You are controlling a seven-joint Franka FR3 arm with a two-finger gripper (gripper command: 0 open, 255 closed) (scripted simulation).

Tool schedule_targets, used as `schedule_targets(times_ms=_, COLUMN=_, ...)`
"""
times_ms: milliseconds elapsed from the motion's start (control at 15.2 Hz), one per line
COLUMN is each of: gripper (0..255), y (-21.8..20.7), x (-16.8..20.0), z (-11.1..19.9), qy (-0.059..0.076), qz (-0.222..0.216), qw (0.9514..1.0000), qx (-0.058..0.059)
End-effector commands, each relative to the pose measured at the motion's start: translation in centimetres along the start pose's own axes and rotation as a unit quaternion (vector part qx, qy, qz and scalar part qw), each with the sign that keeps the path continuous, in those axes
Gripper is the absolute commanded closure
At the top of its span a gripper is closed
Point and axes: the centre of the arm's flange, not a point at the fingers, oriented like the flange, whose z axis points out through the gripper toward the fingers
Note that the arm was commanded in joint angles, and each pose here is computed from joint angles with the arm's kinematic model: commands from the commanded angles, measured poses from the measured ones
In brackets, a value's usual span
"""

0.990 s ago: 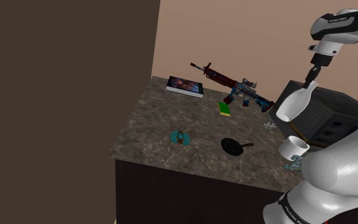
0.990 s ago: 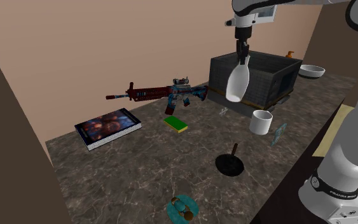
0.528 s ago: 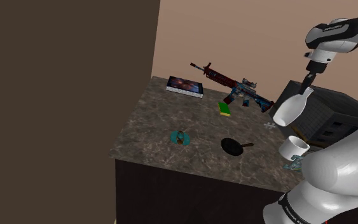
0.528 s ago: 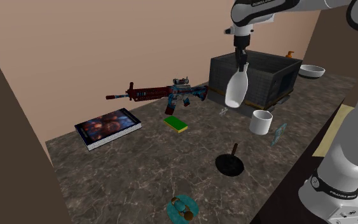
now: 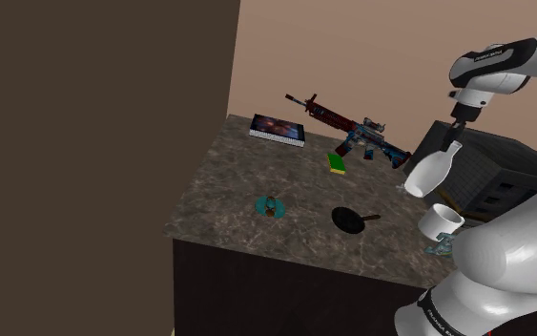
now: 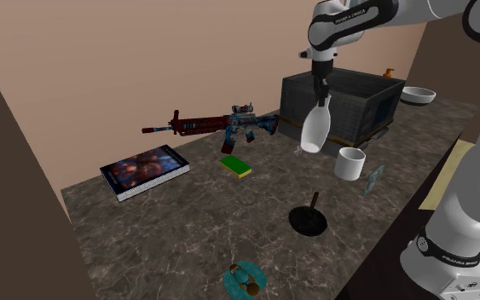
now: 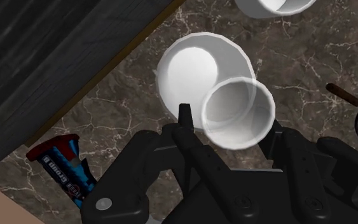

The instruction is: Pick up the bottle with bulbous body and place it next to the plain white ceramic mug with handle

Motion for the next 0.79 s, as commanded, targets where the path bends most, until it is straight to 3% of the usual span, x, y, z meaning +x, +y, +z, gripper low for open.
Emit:
schedule_targets(times_ms=0, gripper=255, y=0.1, x=0.0, z=1.0, qy=0.0, qz=0.0, qw=1.0, qx=0.0)
schedule_targets(times_ms=396, gripper=255, y=0.1, x=0.4, z=4.5, qy=0.0, qz=0.0, qw=1.0, qx=0.0)
schedule_targets(times_ms=726, gripper=255, y=0.1, x=0.4, z=4.5, qy=0.0, qz=0.0, qw=1.0, qx=0.0)
